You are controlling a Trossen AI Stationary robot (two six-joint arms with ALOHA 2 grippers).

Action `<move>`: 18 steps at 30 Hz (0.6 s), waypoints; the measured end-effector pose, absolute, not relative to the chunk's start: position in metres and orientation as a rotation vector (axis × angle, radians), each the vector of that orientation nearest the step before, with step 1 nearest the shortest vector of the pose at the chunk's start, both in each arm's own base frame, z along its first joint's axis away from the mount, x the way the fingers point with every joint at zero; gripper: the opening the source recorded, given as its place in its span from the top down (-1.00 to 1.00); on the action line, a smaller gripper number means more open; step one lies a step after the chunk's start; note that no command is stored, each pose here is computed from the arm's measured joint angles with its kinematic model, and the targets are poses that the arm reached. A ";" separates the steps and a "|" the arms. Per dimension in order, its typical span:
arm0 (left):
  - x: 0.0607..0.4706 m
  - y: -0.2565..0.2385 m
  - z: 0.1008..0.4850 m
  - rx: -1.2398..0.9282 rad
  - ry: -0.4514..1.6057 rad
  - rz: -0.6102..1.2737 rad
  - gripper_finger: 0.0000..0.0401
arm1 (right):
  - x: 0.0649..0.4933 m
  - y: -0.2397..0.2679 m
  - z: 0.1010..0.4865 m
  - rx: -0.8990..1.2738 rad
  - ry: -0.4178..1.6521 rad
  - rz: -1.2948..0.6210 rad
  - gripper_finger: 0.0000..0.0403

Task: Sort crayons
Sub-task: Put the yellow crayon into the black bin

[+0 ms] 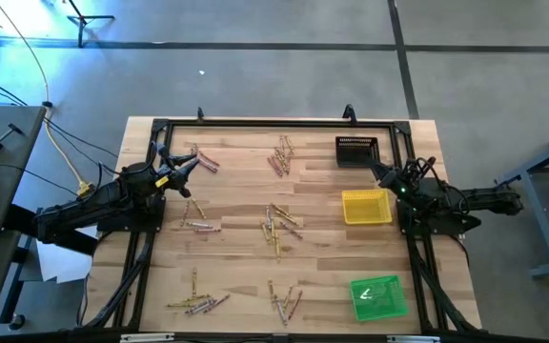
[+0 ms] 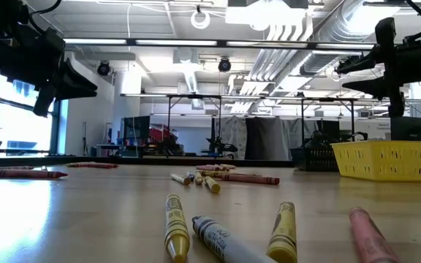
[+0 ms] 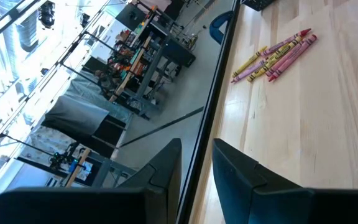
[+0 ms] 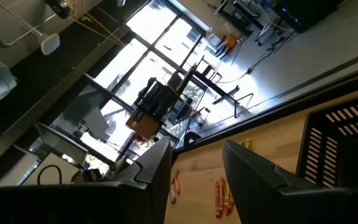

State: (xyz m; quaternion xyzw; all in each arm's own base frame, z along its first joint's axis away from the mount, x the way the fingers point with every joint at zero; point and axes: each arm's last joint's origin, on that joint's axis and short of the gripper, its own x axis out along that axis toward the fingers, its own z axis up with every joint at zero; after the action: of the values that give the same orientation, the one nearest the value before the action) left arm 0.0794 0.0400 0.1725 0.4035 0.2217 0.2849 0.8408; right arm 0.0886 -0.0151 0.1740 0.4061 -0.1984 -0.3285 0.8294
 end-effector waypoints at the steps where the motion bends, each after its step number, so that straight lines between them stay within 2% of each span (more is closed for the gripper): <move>1: 0.079 0.040 0.173 0.853 0.468 0.602 0.61 | 0.089 -0.015 0.174 0.855 -0.418 -0.698 0.34; 11: 0.079 0.040 0.172 0.853 0.469 0.602 0.61 | 0.088 -0.016 0.174 0.936 -0.471 -0.716 0.34; 18: 0.079 0.040 0.172 0.853 0.469 0.602 0.61 | 0.089 -0.015 0.175 1.010 -0.479 -0.650 0.34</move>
State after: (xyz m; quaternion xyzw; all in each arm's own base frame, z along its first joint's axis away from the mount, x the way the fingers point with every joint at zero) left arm 0.0794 0.0400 0.1725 0.4035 0.2219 0.2850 0.8407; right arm 0.0888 -0.0147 0.1750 0.4703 -0.2230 -0.3030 0.7983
